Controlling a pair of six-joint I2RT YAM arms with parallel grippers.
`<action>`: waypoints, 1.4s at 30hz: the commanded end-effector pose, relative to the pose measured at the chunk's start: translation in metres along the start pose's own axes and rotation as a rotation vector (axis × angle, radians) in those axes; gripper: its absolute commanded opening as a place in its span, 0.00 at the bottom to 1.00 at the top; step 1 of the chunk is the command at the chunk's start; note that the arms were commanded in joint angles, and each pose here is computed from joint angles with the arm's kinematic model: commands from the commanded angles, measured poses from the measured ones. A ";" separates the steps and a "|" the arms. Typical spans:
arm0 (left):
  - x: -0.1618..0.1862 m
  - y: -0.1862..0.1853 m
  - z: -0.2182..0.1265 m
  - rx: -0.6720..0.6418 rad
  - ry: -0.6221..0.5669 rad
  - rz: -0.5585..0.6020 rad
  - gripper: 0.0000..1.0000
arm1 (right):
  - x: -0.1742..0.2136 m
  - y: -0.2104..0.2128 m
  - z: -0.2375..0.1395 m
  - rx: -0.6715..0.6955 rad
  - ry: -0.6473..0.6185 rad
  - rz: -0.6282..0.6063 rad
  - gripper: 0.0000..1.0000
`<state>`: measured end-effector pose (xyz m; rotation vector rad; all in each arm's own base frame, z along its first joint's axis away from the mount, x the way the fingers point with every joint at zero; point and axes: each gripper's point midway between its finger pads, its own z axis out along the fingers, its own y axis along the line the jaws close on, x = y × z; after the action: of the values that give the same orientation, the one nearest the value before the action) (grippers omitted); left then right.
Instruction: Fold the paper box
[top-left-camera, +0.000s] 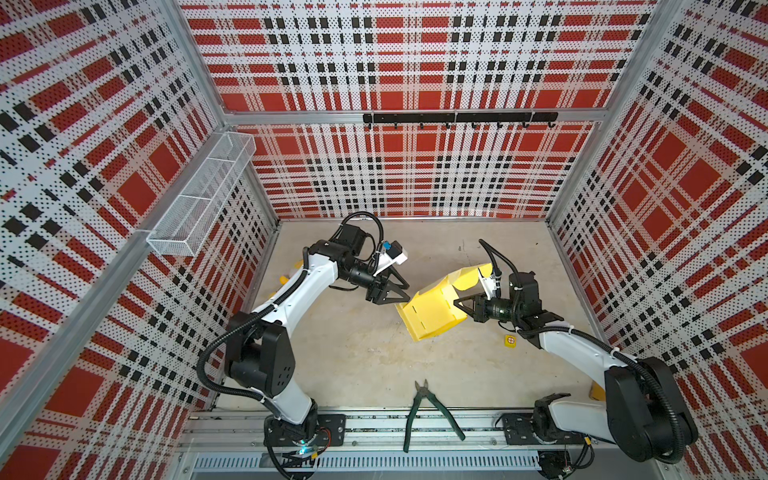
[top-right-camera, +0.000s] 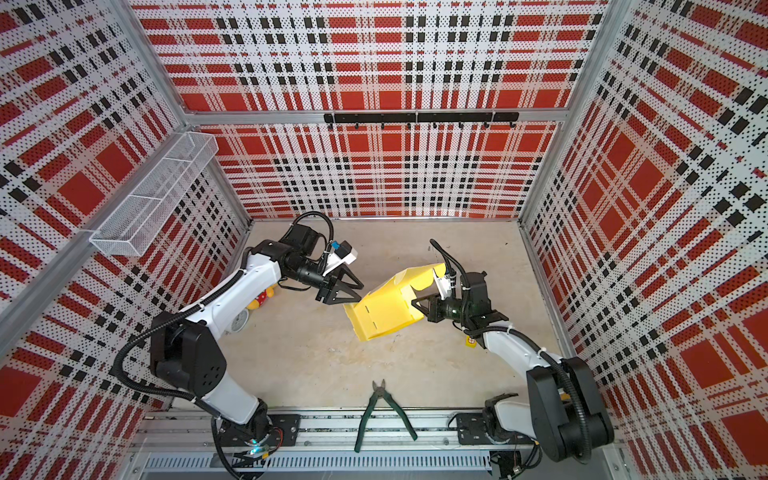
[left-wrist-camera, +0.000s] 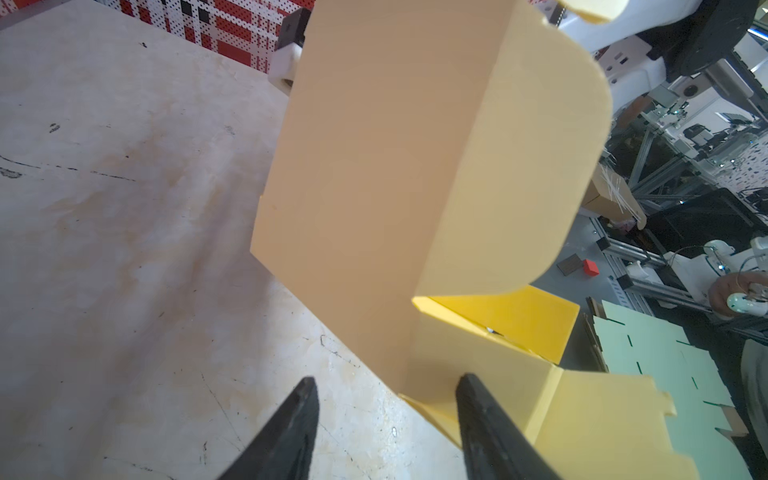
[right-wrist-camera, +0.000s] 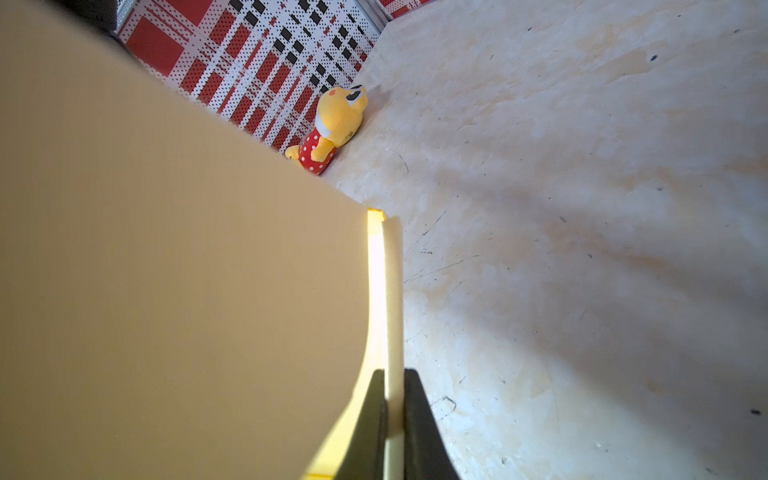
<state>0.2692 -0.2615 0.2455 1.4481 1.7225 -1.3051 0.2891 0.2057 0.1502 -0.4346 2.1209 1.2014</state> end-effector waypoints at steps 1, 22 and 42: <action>-0.005 -0.007 0.001 0.050 -0.006 0.034 0.57 | -0.007 0.006 0.002 -0.035 0.003 -0.038 0.00; 0.015 -0.023 0.018 0.114 0.132 0.140 0.51 | -0.003 0.016 0.016 -0.046 0.032 -0.057 0.00; 0.014 0.033 0.020 -0.195 0.158 -0.033 0.30 | -0.034 0.024 0.024 0.037 -0.136 -0.027 0.00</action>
<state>0.2761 -0.2722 0.2135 1.5387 1.8713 -1.0953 0.2969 0.2238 0.1327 -0.3454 2.2080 1.1158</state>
